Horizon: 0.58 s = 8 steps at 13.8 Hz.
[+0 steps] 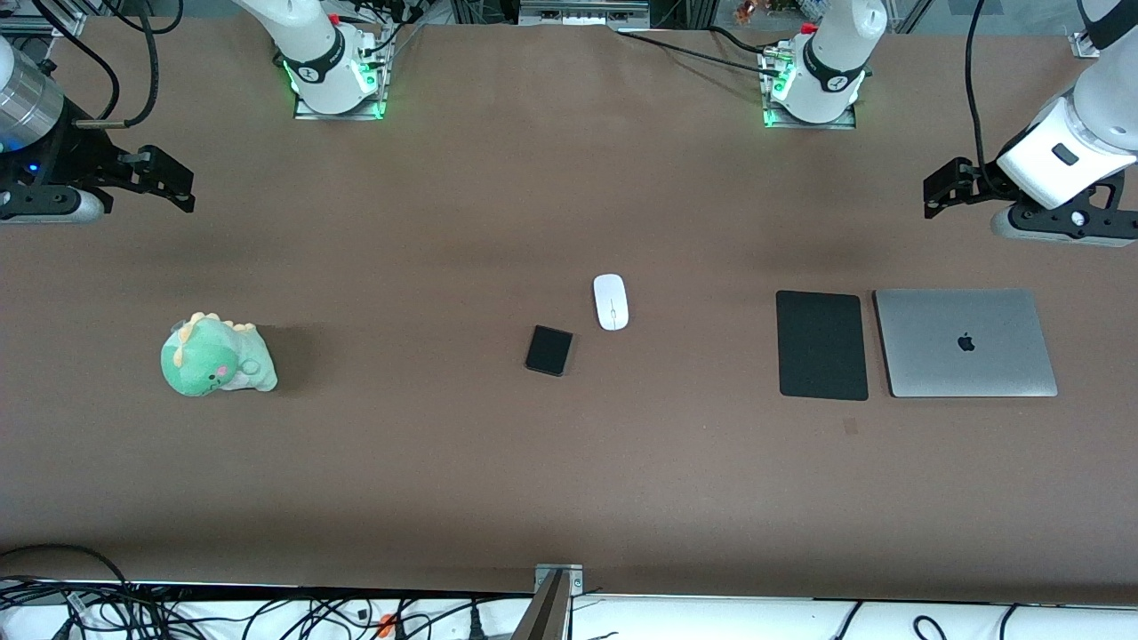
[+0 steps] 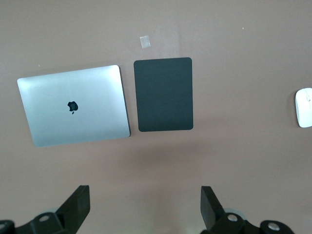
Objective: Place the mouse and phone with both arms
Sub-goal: 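Move the left gripper over the white mouse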
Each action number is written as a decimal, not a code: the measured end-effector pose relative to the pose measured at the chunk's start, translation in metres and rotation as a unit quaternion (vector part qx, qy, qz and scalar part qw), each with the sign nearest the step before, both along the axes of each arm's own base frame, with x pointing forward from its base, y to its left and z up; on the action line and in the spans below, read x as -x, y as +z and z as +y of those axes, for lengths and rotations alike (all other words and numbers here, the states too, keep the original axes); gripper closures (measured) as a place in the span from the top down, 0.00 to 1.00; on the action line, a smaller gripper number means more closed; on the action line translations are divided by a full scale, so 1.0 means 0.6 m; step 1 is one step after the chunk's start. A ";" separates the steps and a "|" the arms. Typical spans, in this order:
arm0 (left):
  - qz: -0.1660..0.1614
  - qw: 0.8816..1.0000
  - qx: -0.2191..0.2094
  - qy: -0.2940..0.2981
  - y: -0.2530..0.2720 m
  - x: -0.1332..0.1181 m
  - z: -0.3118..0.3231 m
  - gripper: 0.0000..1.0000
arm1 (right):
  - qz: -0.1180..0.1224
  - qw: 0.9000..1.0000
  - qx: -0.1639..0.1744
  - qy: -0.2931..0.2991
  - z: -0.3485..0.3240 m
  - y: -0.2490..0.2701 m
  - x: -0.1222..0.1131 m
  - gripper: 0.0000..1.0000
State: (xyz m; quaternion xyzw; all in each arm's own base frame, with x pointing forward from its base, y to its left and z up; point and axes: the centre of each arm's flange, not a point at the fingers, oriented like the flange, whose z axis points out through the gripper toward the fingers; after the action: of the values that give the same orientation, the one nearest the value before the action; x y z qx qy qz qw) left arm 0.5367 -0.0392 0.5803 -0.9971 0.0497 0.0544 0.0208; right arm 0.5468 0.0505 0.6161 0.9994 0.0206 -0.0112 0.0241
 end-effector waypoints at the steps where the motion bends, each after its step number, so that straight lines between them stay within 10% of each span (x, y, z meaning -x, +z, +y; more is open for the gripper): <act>1: 0.007 1.000 0.000 -0.001 -0.005 0.000 -0.002 1.00 | 0.000 1.000 0.000 0.000 0.001 -0.001 0.000 1.00; 8: 0.078 0.996 0.029 -0.034 -0.066 -0.025 -0.088 1.00 | 0.001 1.000 0.001 0.002 0.004 -0.003 -0.001 1.00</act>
State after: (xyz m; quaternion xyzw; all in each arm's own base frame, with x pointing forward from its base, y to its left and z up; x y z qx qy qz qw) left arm 0.5515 -0.0918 0.5408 -0.9876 0.0871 0.1299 -0.0106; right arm 0.5477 0.0531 0.6143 0.9994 0.0230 -0.0122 0.0246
